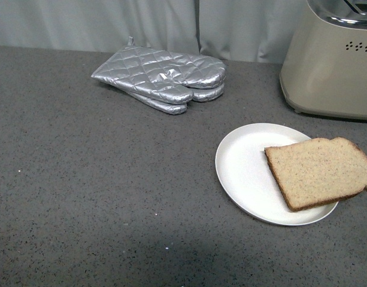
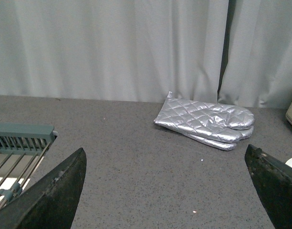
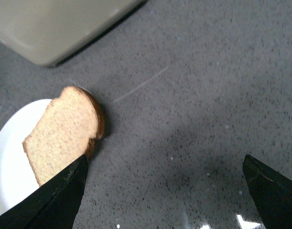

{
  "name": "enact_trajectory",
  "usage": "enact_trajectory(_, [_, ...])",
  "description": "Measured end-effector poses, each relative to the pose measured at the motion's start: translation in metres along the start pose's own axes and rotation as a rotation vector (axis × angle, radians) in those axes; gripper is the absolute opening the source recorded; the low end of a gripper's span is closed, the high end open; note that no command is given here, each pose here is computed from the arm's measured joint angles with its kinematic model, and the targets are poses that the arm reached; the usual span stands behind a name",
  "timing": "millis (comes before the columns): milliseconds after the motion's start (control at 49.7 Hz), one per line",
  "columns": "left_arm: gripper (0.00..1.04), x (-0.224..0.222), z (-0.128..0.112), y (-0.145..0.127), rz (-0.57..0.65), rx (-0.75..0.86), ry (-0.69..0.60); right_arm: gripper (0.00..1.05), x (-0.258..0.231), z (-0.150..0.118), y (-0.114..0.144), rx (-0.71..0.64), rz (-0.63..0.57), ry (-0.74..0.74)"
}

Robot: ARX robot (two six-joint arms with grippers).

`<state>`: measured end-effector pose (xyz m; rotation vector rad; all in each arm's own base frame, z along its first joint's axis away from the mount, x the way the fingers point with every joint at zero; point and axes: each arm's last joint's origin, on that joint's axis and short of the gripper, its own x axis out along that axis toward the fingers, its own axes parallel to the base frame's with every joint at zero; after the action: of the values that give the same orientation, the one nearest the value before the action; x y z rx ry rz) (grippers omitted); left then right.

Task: Put bread into toaster

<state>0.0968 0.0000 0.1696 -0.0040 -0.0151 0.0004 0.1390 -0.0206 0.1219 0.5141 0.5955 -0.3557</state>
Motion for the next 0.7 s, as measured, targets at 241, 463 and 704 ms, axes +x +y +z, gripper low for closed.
enact_trajectory(241, [0.98, 0.000, 0.000, 0.000, 0.000, 0.000, 0.000, 0.95, 0.013, -0.025, -0.001, 0.067, -0.042, 0.050])
enact_trajectory(463, [0.98, 0.000, 0.000, 0.000, 0.000, 0.000, 0.000, 0.95, 0.028, -0.042, 0.002, 0.123, -0.059, 0.038])
enact_trajectory(704, [0.98, 0.000, 0.000, 0.000, 0.000, 0.000, 0.000, 0.95, 0.039, -0.049, 0.007, 0.162, -0.016, 0.029])
